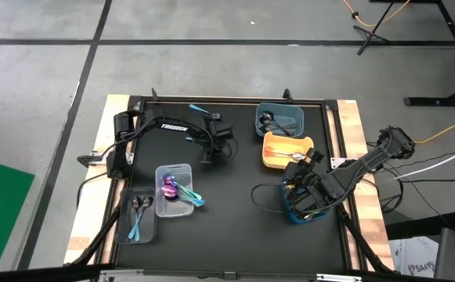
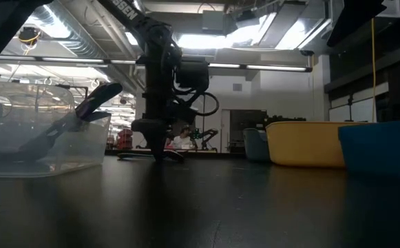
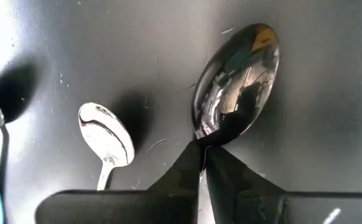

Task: Sort silverware by color (type)
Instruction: Put the light blue spoon into the black bin, then put the orange spoon into the yellow bin

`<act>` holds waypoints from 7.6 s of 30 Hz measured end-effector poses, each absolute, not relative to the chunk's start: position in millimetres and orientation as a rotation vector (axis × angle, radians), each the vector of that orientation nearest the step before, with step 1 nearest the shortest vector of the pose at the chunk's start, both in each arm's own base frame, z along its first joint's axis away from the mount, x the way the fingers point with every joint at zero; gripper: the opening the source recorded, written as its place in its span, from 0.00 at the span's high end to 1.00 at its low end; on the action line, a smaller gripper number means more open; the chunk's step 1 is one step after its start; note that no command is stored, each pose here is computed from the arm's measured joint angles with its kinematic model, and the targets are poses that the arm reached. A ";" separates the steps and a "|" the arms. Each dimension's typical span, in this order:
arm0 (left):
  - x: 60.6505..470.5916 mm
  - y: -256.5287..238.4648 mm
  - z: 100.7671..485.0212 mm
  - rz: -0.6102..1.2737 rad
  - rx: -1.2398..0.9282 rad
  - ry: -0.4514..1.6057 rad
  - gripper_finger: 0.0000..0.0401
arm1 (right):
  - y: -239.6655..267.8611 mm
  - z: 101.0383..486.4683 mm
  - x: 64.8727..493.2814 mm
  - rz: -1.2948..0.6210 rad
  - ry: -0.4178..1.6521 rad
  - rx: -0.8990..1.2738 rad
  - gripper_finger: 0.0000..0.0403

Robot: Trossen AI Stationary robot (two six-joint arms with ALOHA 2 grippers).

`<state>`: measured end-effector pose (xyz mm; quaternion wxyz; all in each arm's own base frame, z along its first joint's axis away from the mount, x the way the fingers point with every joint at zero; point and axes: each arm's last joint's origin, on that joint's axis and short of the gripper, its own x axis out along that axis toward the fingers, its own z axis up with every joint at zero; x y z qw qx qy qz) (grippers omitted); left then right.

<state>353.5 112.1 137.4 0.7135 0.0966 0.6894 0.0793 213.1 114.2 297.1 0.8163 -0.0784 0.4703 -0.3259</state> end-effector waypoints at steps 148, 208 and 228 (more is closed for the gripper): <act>167.8 -202.5 189.5 1.338 -0.659 1.312 0.95 | -19.0 329.5 316.5 -0.205 0.682 -0.191 0.82; 183.1 -218.5 225.1 1.206 -0.732 1.274 0.72 | -19.0 329.6 316.5 -0.206 0.681 -0.191 0.82; 223.7 -216.2 281.7 0.907 -0.660 0.776 0.72 | -22.1 337.3 321.8 -0.222 0.584 -0.180 0.82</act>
